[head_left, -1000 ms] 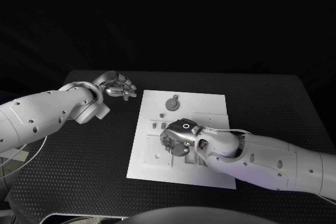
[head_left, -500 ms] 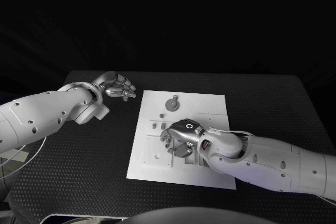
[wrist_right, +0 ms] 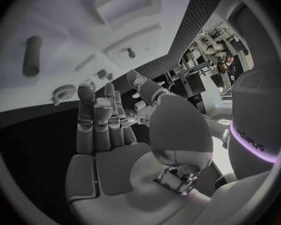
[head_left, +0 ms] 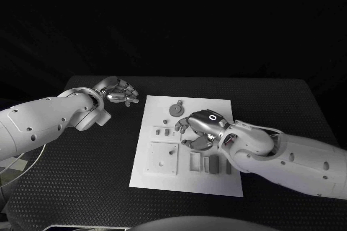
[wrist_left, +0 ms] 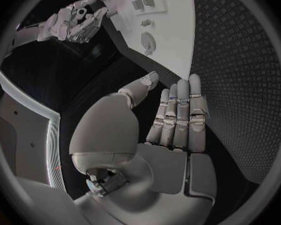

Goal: Assemble the parts on the task board

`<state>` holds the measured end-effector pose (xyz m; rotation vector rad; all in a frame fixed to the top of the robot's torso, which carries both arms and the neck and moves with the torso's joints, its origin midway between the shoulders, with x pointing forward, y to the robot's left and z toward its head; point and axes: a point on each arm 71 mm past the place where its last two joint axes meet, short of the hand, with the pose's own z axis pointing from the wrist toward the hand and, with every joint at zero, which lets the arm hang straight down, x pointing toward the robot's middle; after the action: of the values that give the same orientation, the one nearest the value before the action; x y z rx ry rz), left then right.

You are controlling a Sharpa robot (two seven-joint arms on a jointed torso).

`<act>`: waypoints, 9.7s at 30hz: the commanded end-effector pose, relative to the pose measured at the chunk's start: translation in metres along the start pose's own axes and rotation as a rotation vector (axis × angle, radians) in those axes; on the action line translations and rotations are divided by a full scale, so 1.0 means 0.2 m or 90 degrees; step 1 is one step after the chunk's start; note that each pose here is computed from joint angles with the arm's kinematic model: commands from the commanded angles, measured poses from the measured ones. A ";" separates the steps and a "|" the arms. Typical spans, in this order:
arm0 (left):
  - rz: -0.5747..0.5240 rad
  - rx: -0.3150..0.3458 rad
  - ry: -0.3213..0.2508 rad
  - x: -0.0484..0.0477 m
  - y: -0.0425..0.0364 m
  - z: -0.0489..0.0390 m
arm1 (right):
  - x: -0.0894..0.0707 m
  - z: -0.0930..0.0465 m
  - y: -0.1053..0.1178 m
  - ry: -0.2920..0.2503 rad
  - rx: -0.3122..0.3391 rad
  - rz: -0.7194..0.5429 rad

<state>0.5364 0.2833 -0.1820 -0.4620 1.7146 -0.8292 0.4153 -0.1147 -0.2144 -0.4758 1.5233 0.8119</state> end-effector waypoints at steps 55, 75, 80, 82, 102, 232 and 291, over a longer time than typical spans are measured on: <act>-0.001 0.024 -0.002 0.005 -0.021 0.005 | -0.01 -0.10 -0.28 0.177 0.092 -0.119; -0.001 0.021 -0.002 0.003 -0.017 0.003 | -0.02 -0.09 -0.26 0.147 0.087 -0.136; -0.001 0.021 -0.001 0.002 -0.016 0.003 | -0.02 -0.10 -0.26 0.145 0.084 -0.135; -0.001 0.021 -0.002 0.001 -0.016 0.003 | -0.02 -0.10 -0.24 0.142 0.080 -0.131; -0.001 0.024 -0.002 0.009 -0.024 0.009 | -0.12 -0.04 -0.01 0.070 0.004 -0.117; -0.003 0.019 0.007 0.022 -0.031 0.013 | 0.33 0.18 0.30 0.138 -0.101 -0.016; 0.002 0.004 0.019 0.054 0.001 0.018 | 0.04 -0.48 -0.44 0.451 0.415 0.296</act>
<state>0.5366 0.2768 -0.1899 -0.4457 1.7295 -0.8316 0.4151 -0.2407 -0.2413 0.1371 2.4273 0.4708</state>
